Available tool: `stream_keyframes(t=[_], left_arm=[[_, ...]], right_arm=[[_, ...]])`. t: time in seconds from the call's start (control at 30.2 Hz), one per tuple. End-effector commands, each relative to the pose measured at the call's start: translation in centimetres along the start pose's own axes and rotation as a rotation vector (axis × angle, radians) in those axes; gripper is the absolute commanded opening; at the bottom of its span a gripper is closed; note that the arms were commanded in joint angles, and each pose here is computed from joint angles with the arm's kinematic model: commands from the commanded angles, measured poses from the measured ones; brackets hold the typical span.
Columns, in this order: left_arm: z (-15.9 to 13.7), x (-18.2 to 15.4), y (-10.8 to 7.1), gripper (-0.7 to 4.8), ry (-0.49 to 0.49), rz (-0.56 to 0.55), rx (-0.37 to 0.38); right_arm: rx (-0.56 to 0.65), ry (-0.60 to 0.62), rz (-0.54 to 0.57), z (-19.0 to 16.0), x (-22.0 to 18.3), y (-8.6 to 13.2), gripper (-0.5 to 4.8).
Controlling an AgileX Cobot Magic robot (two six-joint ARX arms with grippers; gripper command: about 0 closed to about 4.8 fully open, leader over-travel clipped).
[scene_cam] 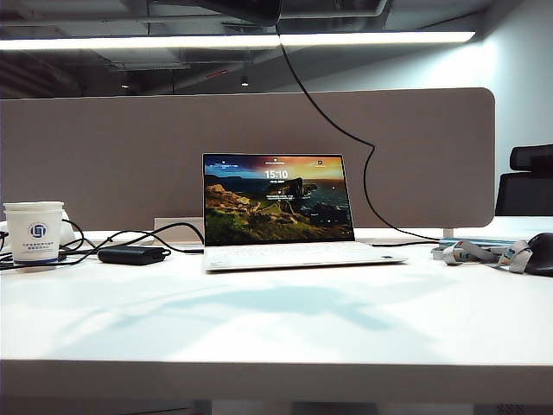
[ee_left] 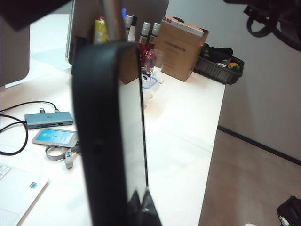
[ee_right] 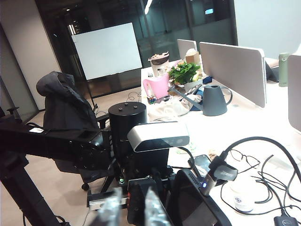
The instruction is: Pick up the black phone, pick up the charger plug, insert the charger plug into the phone's charging port, and finally place the connected phone back on the desk.
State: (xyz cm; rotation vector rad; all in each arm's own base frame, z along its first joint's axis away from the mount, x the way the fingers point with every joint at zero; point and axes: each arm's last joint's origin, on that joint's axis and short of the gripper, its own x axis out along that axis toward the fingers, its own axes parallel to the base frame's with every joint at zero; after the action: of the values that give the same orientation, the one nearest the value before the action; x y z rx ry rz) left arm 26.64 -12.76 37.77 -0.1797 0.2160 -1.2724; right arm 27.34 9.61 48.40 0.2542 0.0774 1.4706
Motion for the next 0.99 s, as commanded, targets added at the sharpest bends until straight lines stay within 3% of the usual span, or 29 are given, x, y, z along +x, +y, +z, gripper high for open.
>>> stream_keyframes(t=[0.03,0.1,0.13,0.2,0.33,0.43,0.53,0.6,0.76,0.99], left_arm=[[0.7,-0.2,-0.5,-0.06,-0.025,-0.029,0.043],[0.7,-0.2,-0.5,-0.06,-0.025,-0.029,0.044],[0.7,-0.2,-0.5,-0.06,-0.024,-0.031,0.044],[0.7,-0.2,-0.5,-0.06,-0.024,-0.032,0.043],[0.7,-0.2,-0.5,-0.06,-0.024,-0.032,0.043],[0.6,-0.2,-0.5,-0.06,-0.021,-0.03,0.038],[0.5,-0.2,-0.5,-0.06,-0.012,-0.021,0.029],[0.4,-0.3,-0.4,-0.06,-0.003,-0.003,0.015],[-0.4,-0.3,-0.4,-0.06,0.056,0.008,-0.062],[-3.1,-0.2,-0.2,-0.06,0.259,0.157,-0.056]], right_arm=[[-0.018,-0.005,0.006,0.2,-0.1,0.3,2.29],[-0.017,-0.007,0.001,0.2,0.0,0.2,3.44],[-0.017,-0.007,0.001,0.2,0.0,0.2,3.71],[-0.017,-0.009,-0.002,0.2,0.0,0.2,3.98],[-0.014,-0.008,-0.001,0.2,-0.1,0.2,3.97],[-0.006,-0.007,-0.001,0.2,0.0,0.2,3.49],[0.01,-0.003,-0.008,0.1,-0.1,0.2,2.25],[0.021,-0.008,-0.033,0.0,-0.1,0.0,1.76],[0.024,-0.015,-0.123,-0.3,-0.5,-0.4,-0.12],[-0.112,0.01,-0.468,-0.8,-1.5,0.8,-0.09]])
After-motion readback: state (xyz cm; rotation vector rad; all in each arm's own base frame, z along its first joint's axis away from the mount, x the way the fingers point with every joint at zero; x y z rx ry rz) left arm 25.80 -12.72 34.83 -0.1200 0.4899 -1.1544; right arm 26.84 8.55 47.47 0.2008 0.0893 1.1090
